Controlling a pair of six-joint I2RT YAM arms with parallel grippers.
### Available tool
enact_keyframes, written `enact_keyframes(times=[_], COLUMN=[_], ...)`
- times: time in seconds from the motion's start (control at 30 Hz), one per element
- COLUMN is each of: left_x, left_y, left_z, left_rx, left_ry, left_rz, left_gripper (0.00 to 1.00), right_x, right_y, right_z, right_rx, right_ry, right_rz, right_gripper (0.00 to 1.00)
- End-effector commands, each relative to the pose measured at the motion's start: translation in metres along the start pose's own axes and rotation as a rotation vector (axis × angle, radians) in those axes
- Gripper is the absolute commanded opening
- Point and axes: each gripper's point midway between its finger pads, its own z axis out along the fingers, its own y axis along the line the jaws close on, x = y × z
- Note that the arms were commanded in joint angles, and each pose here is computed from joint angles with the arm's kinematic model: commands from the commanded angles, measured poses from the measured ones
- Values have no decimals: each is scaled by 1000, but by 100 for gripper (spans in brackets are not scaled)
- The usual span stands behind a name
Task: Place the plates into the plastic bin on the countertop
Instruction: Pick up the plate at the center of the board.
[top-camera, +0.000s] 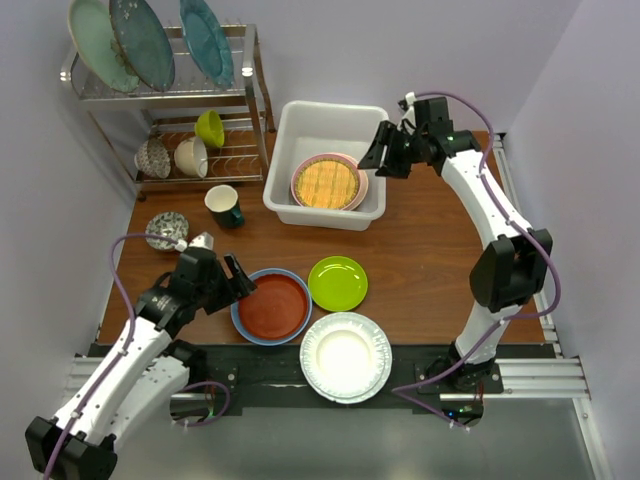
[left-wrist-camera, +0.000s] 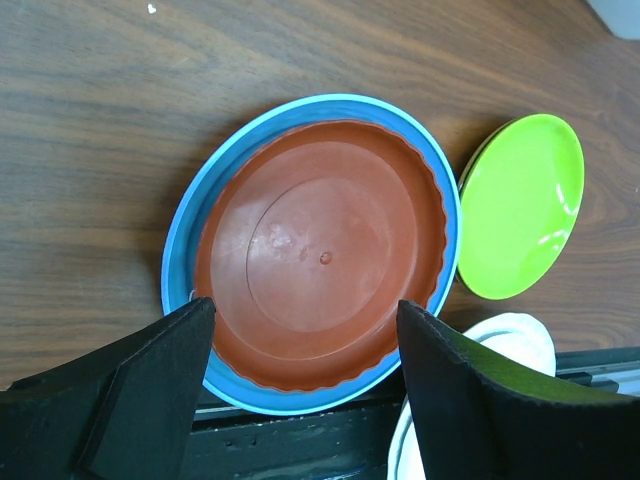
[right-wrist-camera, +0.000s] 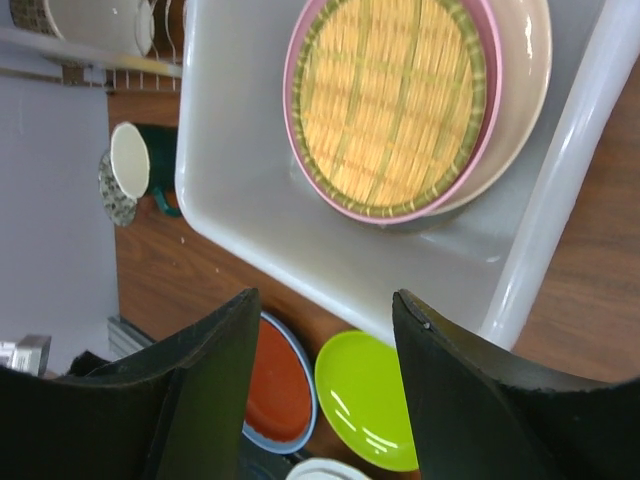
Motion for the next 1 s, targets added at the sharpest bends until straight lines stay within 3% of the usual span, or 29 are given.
enact_keyframes(times=[0.0, 0.53, 0.97], left_x=[3, 21, 43], left_y=[-5, 13, 26], left_z=[5, 20, 34], left_rx=[28, -56, -55], left_ry=[15, 99, 149], left_rz=[12, 9, -25], left_gripper=[78, 79, 74], right_x=[20, 117, 155], right_y=[22, 27, 25], right_z=[-21, -10, -5], right_rx=[-67, -72, -80], right_ry=[17, 179, 235], right_rz=[-51, -106, -108], right_gripper=[59, 59, 58])
